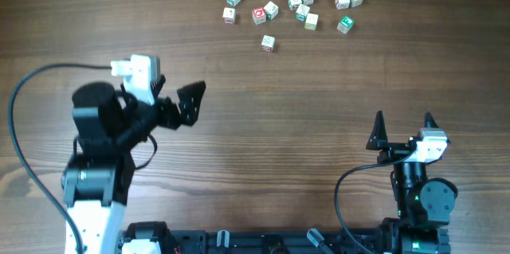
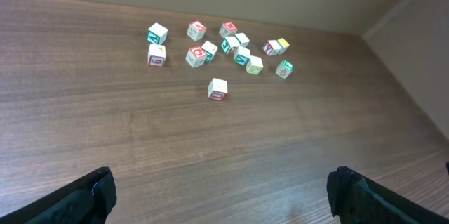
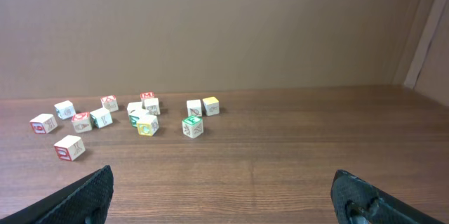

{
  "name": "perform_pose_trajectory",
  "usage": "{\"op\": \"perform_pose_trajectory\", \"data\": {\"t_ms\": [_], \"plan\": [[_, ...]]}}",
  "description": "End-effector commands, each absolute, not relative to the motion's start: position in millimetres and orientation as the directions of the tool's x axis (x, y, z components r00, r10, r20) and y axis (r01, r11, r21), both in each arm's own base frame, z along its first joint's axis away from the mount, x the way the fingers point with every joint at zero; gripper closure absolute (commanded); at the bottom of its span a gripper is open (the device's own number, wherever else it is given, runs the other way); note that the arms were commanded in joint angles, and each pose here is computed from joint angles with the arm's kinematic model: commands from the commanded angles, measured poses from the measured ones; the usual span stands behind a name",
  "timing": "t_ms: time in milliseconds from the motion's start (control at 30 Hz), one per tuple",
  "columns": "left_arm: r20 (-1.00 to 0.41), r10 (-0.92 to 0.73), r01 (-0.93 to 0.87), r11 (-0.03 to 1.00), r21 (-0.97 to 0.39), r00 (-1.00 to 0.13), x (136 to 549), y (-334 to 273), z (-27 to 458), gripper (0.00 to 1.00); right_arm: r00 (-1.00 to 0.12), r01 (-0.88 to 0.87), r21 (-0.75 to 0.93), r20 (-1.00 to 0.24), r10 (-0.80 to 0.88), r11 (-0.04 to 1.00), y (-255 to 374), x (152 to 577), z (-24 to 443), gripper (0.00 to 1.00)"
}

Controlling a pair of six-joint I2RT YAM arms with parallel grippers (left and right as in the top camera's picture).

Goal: Form a horizontal line
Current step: 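Reach the left gripper forward toward the lone white block below the cluster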

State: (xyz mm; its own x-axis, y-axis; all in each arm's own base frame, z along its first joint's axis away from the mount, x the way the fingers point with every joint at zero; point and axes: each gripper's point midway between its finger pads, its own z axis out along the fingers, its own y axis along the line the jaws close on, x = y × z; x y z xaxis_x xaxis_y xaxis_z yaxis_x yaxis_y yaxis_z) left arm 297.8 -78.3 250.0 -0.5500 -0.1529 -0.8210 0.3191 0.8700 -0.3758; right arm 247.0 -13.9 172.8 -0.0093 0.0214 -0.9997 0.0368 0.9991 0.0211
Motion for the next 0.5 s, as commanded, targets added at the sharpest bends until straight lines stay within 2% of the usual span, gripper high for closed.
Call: {"op": "perform_pose_trajectory", "data": {"t_ms": [0,167,467], "plan": [[-0.797,-0.162,0.317,0.858,-0.405,-0.581,322.9,-81.9,263.1,0.00,0.000,0.018,0.006,-1.000,0.006,1.000,-10.2,246.7,174.9,0.00],[-0.780,-0.145,0.305,0.865,-0.399,-0.609,349.5,-88.0,270.5,0.00,0.000,0.018,0.007,-1.000,0.007,1.000,-10.2,246.7,174.9,0.00],[-0.789,-0.059,0.202,0.953,-0.228,-0.612,404.7,-106.1,272.2,0.00,0.000,0.018,0.006,-1.000,0.006,1.000,-10.2,246.7,174.9,0.00]]}}
